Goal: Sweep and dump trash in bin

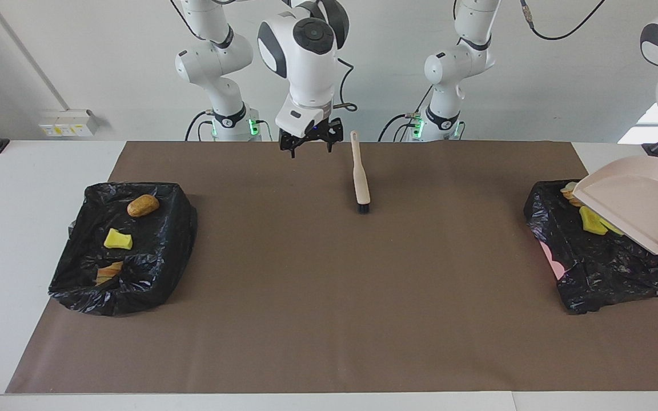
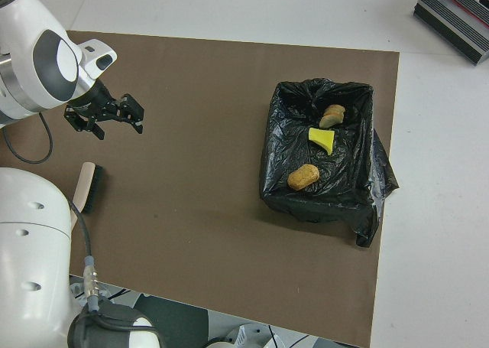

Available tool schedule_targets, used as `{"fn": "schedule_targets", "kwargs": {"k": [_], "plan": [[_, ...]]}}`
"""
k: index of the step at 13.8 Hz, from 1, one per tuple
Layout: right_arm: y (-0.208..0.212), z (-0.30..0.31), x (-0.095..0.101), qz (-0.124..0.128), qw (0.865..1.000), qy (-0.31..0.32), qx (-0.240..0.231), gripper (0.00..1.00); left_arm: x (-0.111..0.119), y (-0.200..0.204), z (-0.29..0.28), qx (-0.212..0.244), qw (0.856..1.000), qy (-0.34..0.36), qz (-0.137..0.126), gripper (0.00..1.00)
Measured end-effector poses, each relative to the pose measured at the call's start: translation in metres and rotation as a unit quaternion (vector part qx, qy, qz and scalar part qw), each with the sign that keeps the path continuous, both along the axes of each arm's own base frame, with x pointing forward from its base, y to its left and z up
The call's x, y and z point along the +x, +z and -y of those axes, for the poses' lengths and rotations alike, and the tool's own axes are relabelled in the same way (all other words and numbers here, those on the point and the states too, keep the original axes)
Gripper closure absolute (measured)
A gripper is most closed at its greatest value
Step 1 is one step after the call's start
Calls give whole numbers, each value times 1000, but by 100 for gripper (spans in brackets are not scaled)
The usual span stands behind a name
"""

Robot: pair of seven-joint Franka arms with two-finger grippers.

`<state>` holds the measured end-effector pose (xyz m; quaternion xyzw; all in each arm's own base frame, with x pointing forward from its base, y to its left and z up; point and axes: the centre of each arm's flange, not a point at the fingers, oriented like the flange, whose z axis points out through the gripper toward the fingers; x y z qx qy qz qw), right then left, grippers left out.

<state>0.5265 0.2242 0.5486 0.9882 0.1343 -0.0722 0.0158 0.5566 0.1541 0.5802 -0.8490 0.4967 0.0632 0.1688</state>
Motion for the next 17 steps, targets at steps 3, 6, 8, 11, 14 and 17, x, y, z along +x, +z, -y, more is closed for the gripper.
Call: {"fn": "schedule_targets", "kwargs": {"k": [3, 6, 8, 11, 14, 17], "plan": [[20, 77, 22, 15, 999, -38, 9, 0, 16, -25, 74, -52, 996, 66, 18, 68], [31, 130, 29, 25, 996, -82, 10, 0, 29, -54, 137, -97, 982, 160, 28, 68], [41, 162, 29, 34, 995, -92, 8, 0, 36, -72, 174, -116, 968, 218, 33, 68], [61, 200, 26, 60, 991, -116, 3, 0, 40, -87, 244, -141, 943, 299, 40, 68], [77, 237, 20, 79, 984, -157, 3, 0, 42, -116, 332, -149, 915, 374, 38, 68], [86, 246, 12, 74, 983, -167, 4, 0, 45, -137, 406, -156, 900, 406, 35, 68]]}}
